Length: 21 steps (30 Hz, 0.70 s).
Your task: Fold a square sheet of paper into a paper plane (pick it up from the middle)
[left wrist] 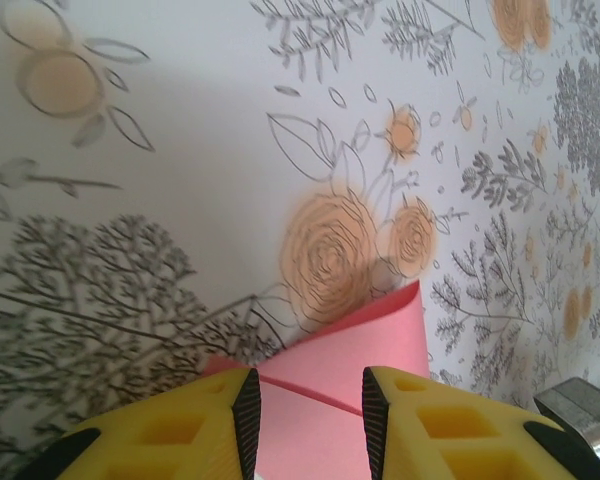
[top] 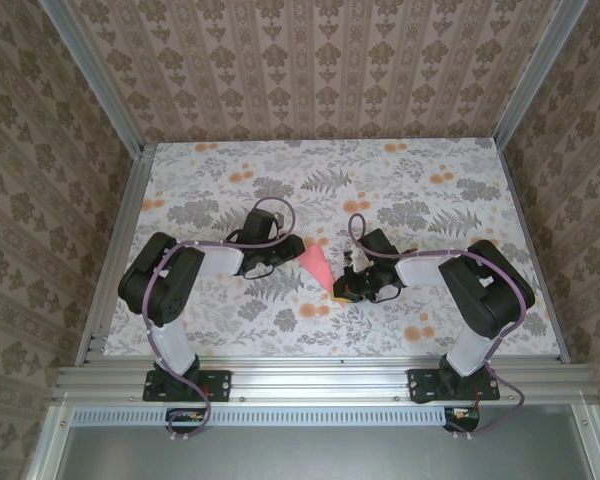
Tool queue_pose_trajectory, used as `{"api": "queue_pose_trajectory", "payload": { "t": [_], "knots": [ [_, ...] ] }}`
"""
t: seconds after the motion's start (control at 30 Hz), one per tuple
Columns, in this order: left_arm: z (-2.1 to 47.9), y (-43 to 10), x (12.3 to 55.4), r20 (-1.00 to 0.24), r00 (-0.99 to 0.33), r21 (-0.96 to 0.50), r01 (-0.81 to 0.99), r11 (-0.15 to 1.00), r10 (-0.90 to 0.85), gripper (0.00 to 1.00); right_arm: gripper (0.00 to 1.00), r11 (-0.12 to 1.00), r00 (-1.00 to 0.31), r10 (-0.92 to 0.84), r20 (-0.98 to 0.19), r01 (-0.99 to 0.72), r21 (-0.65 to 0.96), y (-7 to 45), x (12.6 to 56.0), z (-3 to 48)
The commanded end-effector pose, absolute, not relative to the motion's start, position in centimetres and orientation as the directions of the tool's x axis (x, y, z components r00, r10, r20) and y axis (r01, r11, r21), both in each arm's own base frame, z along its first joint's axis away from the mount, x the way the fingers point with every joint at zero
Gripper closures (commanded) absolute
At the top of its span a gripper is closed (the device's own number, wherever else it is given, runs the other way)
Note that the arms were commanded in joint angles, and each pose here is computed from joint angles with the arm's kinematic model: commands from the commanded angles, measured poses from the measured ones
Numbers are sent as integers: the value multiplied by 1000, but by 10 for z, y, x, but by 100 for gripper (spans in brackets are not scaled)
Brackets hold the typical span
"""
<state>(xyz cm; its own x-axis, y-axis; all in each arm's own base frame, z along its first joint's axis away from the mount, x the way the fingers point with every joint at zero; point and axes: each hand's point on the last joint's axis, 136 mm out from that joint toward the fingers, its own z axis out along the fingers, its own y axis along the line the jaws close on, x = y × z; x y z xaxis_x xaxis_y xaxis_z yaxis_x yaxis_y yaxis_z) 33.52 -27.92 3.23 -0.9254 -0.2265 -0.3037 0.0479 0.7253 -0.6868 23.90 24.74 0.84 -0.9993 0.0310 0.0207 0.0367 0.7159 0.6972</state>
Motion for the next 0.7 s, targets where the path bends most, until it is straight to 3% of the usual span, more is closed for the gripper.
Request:
{"api": "queue_pose_trajectory", "payload": {
  "t": [0.0,0.37,0.67],
  "knots": [
    [13,-258,341,-313,-922,-624,18,781,-228,64,100,858,-982,91,163,160,489,206,203,-43],
    [30,-253,349,-326,-918,-636,37,771,-225,63,100,853,-983,94,155,159,496,208,206,-40],
    [79,-262,336,-371,-900,-672,89,735,-231,63,100,847,-984,96,148,159,507,210,209,-38]
  ]
}}
